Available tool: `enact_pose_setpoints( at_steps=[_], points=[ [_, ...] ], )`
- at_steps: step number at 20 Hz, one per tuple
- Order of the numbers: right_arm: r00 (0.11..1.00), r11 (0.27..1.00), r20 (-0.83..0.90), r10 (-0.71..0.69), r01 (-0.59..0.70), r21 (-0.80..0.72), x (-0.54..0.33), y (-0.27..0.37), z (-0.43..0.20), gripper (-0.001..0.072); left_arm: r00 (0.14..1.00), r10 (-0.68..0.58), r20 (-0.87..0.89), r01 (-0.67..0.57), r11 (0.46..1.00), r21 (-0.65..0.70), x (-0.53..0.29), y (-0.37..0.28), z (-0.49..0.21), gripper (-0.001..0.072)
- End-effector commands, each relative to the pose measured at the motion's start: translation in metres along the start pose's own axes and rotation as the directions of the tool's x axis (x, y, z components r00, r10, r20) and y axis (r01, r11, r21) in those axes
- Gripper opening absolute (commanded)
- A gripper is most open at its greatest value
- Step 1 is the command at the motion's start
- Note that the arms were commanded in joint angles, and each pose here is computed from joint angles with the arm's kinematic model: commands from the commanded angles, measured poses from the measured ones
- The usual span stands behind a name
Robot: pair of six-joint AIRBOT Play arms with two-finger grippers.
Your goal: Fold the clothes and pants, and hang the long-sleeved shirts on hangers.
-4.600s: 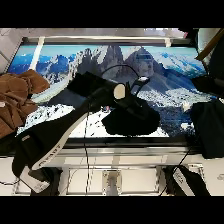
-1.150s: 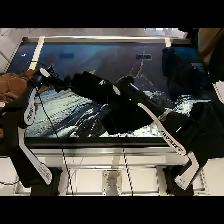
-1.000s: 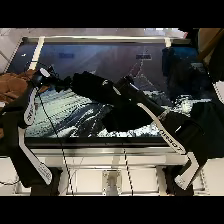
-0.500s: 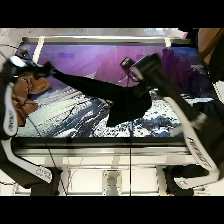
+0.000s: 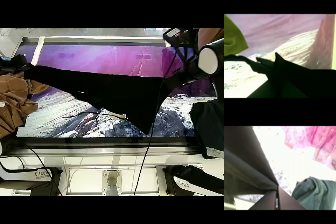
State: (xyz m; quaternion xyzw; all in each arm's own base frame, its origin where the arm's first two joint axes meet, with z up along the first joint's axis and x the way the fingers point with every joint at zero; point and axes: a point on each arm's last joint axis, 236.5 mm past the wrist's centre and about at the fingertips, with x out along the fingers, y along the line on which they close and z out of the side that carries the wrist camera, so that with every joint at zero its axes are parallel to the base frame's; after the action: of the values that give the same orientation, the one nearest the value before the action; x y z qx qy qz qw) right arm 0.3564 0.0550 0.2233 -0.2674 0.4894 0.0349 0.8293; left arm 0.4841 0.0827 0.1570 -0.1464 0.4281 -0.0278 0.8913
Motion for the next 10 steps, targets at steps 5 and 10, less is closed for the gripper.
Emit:
enact_pose_setpoints(
  at_steps=[5,10],
  points=[
    [0.956,0.992,0.293,-0.026,-0.011,0.125,0.065,-0.044,0.092,0.0013,0.983,0.042,0.177,-0.031,0.997,-0.065,0.001,0.007,0.043,0.0008],
    [0.944,0.932,0.309,0.112,-0.208,0.296,0.224,-0.032,0.121,0.0015,0.995,0.002,0.103,0.004,0.999,-0.051,0.079,-0.011,0.028,0.0008]
  ],
)
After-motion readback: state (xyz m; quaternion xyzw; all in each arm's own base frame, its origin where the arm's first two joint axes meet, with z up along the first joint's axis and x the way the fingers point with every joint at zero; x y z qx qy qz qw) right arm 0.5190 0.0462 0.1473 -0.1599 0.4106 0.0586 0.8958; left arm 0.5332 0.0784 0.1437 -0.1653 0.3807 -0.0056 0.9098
